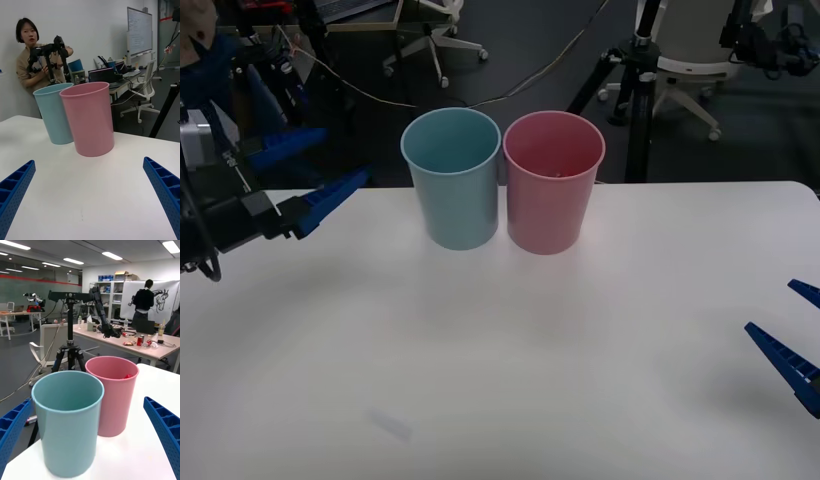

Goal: Grasp the object on the table and drop it into the matching bin: aluminum can to the light blue bin, PET bottle to the pink bin.

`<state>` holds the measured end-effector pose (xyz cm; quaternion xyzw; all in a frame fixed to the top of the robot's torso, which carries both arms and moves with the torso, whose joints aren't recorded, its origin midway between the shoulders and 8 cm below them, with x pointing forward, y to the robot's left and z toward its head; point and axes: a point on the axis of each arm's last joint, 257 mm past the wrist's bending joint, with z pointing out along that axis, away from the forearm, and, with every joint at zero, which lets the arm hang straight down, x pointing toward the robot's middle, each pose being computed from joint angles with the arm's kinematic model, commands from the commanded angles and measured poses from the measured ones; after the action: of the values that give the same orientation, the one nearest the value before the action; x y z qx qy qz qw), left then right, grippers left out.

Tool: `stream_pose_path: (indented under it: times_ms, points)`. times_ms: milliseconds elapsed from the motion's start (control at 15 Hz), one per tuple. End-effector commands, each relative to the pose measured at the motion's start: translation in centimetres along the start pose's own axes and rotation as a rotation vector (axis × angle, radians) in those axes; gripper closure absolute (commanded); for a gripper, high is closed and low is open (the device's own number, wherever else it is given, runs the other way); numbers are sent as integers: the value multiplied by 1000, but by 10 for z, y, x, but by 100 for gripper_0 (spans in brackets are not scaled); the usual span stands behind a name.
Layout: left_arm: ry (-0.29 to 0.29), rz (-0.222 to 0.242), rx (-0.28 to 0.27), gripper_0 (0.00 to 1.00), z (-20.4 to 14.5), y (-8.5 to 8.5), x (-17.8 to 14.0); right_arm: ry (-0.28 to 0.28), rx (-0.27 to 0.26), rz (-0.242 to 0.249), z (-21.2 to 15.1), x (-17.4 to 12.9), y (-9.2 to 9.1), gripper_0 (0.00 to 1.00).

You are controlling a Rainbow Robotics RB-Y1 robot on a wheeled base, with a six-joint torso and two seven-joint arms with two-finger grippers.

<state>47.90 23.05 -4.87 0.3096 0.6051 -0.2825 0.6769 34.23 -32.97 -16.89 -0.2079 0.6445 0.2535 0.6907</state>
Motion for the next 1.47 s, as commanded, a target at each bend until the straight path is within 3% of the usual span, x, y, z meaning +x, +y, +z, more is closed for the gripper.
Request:
stream_pose_path:
  times_ms: [67,467,1067,1467]
  points:
    - [19,45,-64,0,-27,7,14,0,0,0,0,0,0,0]
    - [74,78,-157,0,-79,5,64,0,0,0,0,0,0,0]
    - [89,8,-186,0,-118,-35,93,0,0,0,0,0,0,0]
    - [83,-17,-194,0,-129,-42,96,0,0,0,0,0,0,0]
